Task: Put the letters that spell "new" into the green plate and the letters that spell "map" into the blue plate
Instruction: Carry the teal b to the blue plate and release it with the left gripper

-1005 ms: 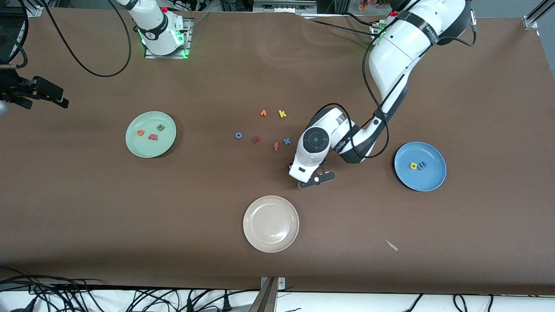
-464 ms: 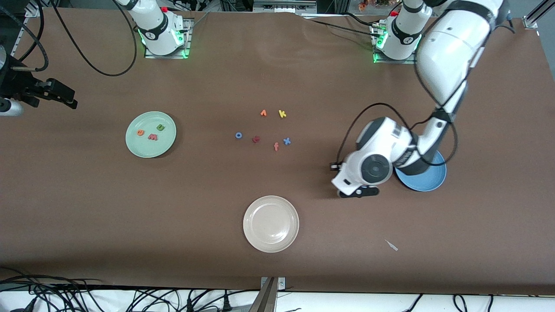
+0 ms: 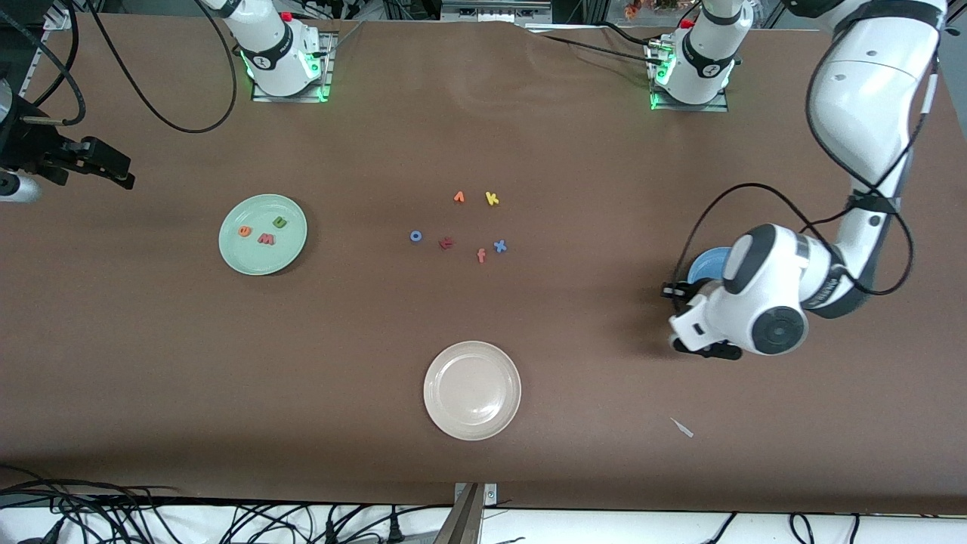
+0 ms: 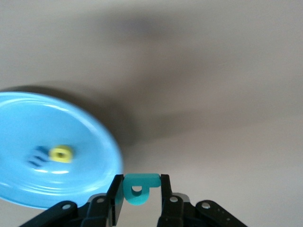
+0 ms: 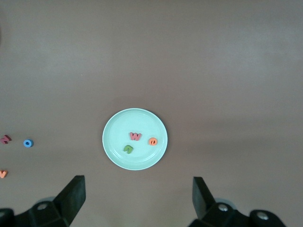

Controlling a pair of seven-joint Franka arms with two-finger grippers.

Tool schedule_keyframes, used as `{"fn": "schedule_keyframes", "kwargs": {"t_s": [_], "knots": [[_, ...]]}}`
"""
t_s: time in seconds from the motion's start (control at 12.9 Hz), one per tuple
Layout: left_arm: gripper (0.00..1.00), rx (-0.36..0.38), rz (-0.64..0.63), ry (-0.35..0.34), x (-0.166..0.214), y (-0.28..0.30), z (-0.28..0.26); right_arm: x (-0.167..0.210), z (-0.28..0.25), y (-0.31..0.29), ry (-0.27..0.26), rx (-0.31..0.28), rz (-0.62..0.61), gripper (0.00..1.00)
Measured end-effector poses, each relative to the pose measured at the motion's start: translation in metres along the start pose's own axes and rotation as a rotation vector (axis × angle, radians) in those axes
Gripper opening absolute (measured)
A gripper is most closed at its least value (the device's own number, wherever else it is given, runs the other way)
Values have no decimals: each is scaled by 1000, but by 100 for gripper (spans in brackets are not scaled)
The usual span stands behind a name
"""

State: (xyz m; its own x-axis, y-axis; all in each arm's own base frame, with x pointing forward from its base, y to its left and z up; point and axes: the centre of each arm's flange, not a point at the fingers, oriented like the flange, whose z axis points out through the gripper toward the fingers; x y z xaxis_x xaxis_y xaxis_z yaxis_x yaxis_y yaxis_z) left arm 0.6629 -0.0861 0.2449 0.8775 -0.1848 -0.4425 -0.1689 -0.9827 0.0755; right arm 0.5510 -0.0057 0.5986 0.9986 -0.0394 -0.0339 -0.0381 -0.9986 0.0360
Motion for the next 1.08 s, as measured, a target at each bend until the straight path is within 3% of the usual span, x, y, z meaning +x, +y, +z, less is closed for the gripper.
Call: {"fn": "schedule_keyframes", "kwargs": {"t_s": [0.31, 0.39, 0.77, 1.08], "knots": [[35, 9, 129, -45, -14, -85, 25, 0, 0, 0, -2, 0, 1, 100], [41, 6, 146, -53, -17, -94, 30, -1, 0, 0, -6, 0, 1, 100], [96, 3, 166, -84, -26, -100, 25, -1, 1, 0, -8, -2, 1, 100], [100, 32, 126, -59, -48, -115, -21, -1, 0, 0, -8, -2, 1, 100]]}}
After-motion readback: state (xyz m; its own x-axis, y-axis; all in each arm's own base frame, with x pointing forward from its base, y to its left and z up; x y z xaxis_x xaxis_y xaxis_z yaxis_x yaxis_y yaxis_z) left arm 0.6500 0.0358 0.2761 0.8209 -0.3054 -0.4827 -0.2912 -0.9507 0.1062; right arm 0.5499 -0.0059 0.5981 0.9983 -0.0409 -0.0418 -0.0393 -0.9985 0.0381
